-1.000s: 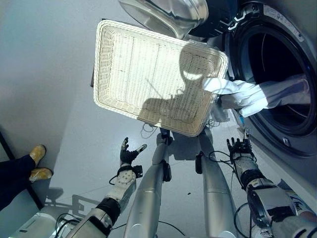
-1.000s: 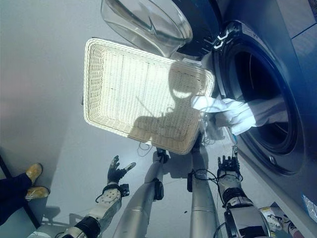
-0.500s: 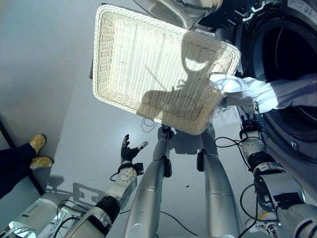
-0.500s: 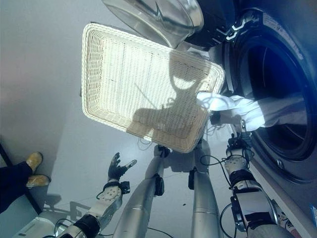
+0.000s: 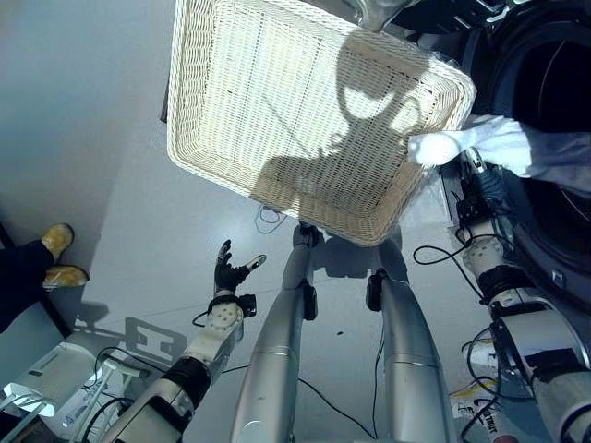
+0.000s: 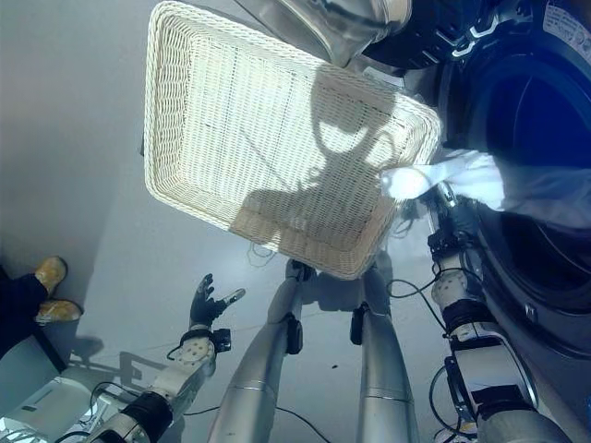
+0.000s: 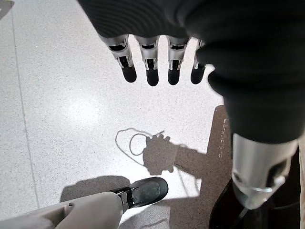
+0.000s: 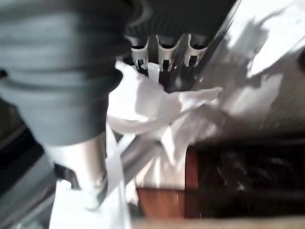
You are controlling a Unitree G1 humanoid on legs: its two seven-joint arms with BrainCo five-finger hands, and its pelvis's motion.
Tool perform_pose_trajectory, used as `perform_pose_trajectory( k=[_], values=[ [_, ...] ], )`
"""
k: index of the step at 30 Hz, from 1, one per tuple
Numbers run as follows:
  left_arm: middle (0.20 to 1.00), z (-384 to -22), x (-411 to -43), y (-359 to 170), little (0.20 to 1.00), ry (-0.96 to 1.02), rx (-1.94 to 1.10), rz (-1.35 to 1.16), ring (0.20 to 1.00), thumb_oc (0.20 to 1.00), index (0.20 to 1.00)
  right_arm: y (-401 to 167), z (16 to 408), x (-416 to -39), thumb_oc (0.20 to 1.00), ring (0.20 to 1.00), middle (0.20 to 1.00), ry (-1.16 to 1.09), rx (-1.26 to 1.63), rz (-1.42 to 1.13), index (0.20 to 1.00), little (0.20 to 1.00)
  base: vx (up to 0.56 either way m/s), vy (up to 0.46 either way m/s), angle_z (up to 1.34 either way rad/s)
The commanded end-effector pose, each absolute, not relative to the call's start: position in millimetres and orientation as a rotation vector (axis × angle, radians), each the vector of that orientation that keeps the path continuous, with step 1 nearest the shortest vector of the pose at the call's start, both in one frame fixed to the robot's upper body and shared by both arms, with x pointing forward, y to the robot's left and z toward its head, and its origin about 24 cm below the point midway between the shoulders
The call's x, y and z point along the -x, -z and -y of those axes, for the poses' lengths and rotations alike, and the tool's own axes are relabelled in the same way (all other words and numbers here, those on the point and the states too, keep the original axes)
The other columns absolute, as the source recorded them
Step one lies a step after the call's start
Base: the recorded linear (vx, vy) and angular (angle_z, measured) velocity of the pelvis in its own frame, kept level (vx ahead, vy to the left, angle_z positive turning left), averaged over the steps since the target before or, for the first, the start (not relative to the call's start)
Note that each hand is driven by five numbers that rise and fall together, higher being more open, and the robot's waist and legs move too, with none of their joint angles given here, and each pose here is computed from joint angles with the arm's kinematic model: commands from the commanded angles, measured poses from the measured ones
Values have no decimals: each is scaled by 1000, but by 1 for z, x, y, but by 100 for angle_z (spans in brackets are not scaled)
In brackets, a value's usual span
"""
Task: Put the clothes into the washing machine.
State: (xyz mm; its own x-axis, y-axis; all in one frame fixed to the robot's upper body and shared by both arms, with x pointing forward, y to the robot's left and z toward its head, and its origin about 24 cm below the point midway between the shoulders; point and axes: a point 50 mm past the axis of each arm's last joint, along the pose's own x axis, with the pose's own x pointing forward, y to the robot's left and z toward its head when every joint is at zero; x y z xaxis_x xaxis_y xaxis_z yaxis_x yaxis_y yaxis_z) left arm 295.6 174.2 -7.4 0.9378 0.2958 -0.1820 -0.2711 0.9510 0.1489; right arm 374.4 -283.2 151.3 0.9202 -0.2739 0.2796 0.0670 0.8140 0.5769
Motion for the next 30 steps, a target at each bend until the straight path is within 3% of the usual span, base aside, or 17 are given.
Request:
perform_pose_trajectory(
  k=[1, 8, 9, 10, 11, 13, 19, 23, 30],
  values=[
    [1000, -182, -292, 8, 1000, -309, -105, -204, 1000, 1000, 1000, -173, 292, -369, 1000, 1000, 1000, 80, -575, 445, 1000, 1000, -13, -16, 4],
    [1000, -188, -290, 9, 1000, -305, -107, -214, 1000, 1000, 1000, -188, 287, -372, 1000, 1000, 1000, -79, -763, 494, 1000, 1000, 0, 0, 0],
    [1000, -187, -290, 9, 1000, -304, -107, -215, 1000, 1000, 1000, -191, 287, -373, 859, 859, 859, -83, -778, 507, 859, 859, 0, 0, 0],
    [1000, -187, -290, 10, 1000, -303, -106, -218, 1000, 1000, 1000, -197, 287, -373, 335, 335, 335, -94, -817, 542, 335, 335, 0, 0, 0],
    [1000, -187, -289, 10, 1000, -302, -106, -219, 1000, 1000, 1000, -198, 287, -373, 335, 335, 335, -99, -825, 549, 335, 335, 0, 0, 0],
    [1000, -186, -288, 12, 1000, -302, -105, -222, 1000, 1000, 1000, -205, 286, -373, 200, 200, 200, -108, -873, 598, 200, 200, 0, 0, 0],
    [1000, -182, -283, 18, 1000, -293, -117, -236, 1000, 1000, 1000, -220, 290, -368, 200, 200, 200, -43, -1076, 789, 200, 200, -10, 22, 0],
    [1000, -179, -275, 27, 1000, -295, -116, -258, 1000, 1000, 1000, -210, 311, -355, 200, 200, 200, 156, -1352, 961, 200, 200, -16, 62, 1],
    [1000, -178, -271, 32, 1000, -291, -111, -264, 1000, 1000, 1000, -197, 337, -335, 200, 200, 200, 461, -1467, 1055, 200, 200, -10, 53, -9]
  ],
)
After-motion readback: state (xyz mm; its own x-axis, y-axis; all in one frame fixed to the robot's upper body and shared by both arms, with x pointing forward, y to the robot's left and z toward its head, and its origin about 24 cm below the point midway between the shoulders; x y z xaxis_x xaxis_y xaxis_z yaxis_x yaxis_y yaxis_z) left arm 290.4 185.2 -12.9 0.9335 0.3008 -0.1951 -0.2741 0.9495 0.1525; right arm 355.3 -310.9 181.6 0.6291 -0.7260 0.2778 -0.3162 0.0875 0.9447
